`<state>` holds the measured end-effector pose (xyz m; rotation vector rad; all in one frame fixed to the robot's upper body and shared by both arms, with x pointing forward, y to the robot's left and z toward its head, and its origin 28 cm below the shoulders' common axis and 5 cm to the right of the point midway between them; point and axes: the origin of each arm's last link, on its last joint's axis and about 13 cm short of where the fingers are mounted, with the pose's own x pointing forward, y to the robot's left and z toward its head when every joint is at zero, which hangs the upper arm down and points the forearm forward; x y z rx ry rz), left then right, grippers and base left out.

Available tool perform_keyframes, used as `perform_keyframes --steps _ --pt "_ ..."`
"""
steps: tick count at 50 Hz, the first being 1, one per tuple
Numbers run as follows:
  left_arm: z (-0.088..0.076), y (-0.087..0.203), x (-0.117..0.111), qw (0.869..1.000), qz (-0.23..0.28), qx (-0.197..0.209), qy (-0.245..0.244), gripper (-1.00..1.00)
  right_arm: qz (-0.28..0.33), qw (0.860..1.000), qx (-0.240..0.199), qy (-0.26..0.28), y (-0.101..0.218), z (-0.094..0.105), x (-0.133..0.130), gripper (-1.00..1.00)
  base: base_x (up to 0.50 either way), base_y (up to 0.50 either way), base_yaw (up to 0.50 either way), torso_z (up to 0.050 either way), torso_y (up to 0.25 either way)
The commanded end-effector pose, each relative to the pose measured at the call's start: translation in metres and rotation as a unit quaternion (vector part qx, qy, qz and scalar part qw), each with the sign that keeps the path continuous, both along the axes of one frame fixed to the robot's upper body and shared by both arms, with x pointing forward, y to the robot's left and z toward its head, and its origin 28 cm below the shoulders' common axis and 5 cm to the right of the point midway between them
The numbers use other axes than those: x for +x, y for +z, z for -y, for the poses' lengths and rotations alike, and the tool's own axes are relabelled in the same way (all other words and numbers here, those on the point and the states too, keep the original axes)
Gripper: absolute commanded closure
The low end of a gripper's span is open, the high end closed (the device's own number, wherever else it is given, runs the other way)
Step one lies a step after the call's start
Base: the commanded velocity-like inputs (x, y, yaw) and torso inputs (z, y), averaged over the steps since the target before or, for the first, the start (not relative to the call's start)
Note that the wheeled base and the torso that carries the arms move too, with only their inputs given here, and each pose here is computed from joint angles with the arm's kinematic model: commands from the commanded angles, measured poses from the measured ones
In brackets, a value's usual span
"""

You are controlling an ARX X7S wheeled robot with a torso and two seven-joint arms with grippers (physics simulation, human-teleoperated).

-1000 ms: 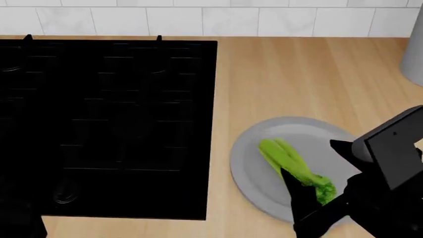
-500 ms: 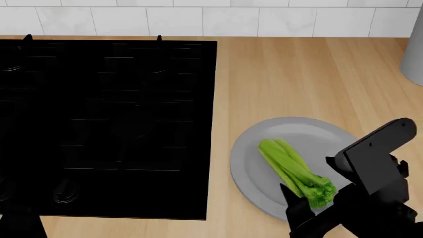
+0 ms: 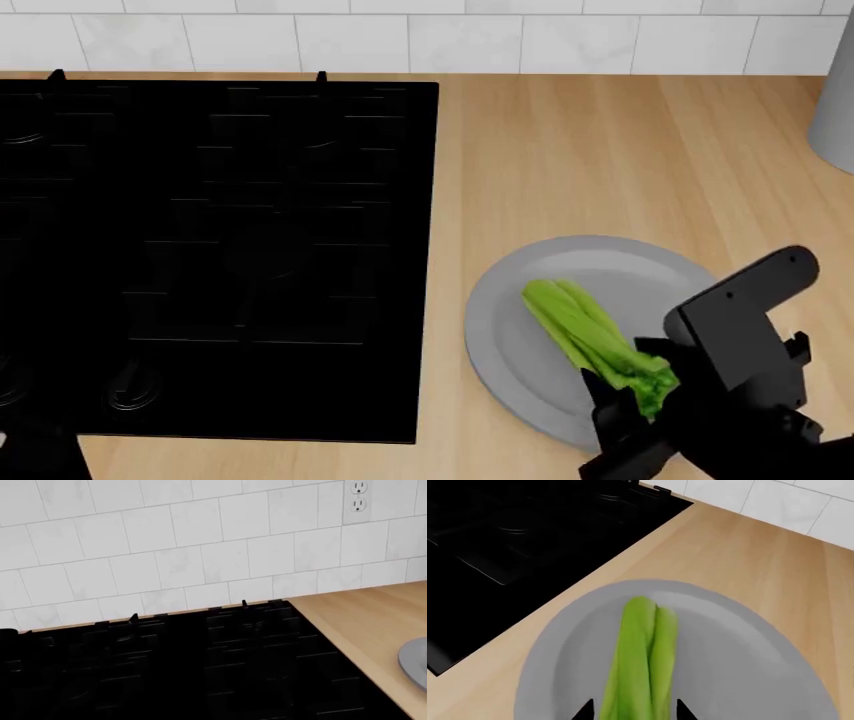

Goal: Pick the celery from the plate and place it in the pan.

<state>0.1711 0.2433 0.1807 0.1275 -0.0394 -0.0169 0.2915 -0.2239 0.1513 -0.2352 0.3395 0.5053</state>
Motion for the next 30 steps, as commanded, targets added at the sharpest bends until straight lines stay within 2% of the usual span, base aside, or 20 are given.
perform_keyframes --steps 1,10,12,14,17,20,21,22,23,24,27,30 --pt "0.0 -0.001 0.0 1.0 -0.002 -0.001 0.002 -1.0 0.001 1.0 0.004 0.0 -0.002 0.0 0.0 1.0 0.0 0.0 0.0 0.0 0.0" --pt "-0.001 -0.002 0.0 1.0 -0.002 -0.001 0.002 -1.0 0.006 1.0 0.005 0.001 0.0 -0.001 -0.001 1.0 0.0 0.0 0.0 0.0 0.0" --pt "-0.001 -0.001 -0.001 1.0 -0.001 -0.001 0.002 -1.0 0.025 1.0 0.008 0.003 0.008 -0.002 -0.001 1.0 0.0 0.0 0.0 0.0 0.0" --pt "-0.001 -0.001 0.0 1.0 -0.001 0.0 0.002 -1.0 0.059 0.998 0.018 0.005 0.025 -0.006 -0.003 1.0 0.0 0.0 0.0 0.0 0.0" --pt "-0.001 -0.001 0.0 1.0 0.0 -0.001 0.002 -1.0 0.117 0.992 0.041 0.012 0.068 -0.016 -0.013 1.0 0.0 0.0 0.0 0.0 0.0" --pt "-0.001 -0.002 0.001 1.0 0.002 -0.003 0.002 -1.0 0.164 0.982 0.089 0.009 0.105 -0.029 -0.028 1.0 0.0 0.0 0.0 0.0 0.005" --pt "-0.001 -0.002 0.002 1.0 0.004 -0.004 0.002 -1.0 0.167 0.98 0.104 -0.002 0.113 -0.033 -0.032 1.0 0.0 0.0 0.0 0.0 0.0" --pt "0.0 -0.002 0.002 1.0 0.005 -0.004 0.002 -1.0 0.15 0.983 0.09 -0.061 0.115 -0.035 -0.029 1.0 0.0 0.0 0.0 0.0 0.0" --pt "0.0 -0.003 0.003 1.0 0.005 -0.006 0.001 -1.0 0.139 0.979 0.121 -0.088 0.123 -0.039 -0.032 1.0 0.0 0.0 0.0 0.0 0.0" --pt "0.0 -0.003 0.005 1.0 0.007 -0.008 0.001 -1.0 0.141 0.977 0.127 -0.101 0.127 -0.042 -0.035 1.0 0.0 0.0 0.0 0.0 0.0" --pt "0.001 -0.004 0.01 1.0 0.009 -0.01 0.001 -1.0 0.136 0.978 0.11 -0.112 0.127 -0.051 -0.043 1.0 0.0 0.0 0.0 0.0 0.0" --pt "0.002 -0.007 0.017 1.0 0.013 -0.014 0.003 -1.0 0.132 0.978 0.111 -0.12 0.119 -0.052 -0.042 1.0 0.0 0.0 0.0 0.0 0.0"
